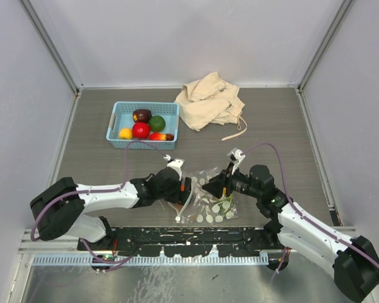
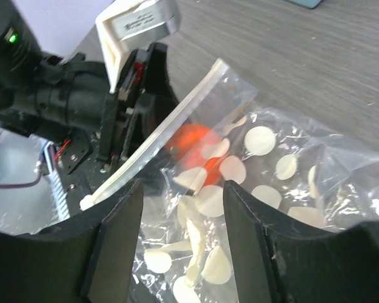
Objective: Open the zip-top bag and remove the fake food
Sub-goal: Pick up the fake fruit from the zipper food storage bag.
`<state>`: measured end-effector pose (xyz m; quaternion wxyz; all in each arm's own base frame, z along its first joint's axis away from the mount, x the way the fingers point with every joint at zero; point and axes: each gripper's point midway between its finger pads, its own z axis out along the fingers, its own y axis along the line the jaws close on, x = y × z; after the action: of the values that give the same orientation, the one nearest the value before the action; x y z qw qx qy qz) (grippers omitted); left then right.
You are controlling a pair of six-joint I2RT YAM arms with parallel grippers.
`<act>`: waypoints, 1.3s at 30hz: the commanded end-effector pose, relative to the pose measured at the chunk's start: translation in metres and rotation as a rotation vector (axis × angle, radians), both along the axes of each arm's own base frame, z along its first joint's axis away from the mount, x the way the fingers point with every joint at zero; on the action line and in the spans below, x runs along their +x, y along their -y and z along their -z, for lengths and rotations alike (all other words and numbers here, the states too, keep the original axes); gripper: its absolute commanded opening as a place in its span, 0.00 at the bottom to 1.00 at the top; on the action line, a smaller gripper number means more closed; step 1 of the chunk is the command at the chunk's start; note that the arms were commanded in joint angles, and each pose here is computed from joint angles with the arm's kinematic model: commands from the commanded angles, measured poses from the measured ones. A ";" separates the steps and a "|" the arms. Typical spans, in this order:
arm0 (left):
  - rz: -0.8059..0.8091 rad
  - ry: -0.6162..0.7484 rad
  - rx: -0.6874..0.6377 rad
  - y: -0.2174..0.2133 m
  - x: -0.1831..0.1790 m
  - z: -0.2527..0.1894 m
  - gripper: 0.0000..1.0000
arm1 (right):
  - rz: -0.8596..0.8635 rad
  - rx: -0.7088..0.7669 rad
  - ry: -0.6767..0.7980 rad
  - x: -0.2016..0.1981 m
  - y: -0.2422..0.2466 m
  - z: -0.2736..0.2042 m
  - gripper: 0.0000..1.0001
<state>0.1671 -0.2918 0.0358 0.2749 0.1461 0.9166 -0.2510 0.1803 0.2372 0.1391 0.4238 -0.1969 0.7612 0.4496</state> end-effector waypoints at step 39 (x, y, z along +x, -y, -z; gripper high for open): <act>-0.019 -0.004 -0.117 0.003 -0.007 -0.005 0.40 | -0.192 0.057 -0.116 -0.036 -0.040 0.025 0.03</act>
<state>0.1623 -0.2962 0.0388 0.2815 0.1246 0.9052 -0.2931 0.1344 0.2715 0.0912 0.3006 -0.2177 0.7715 0.5167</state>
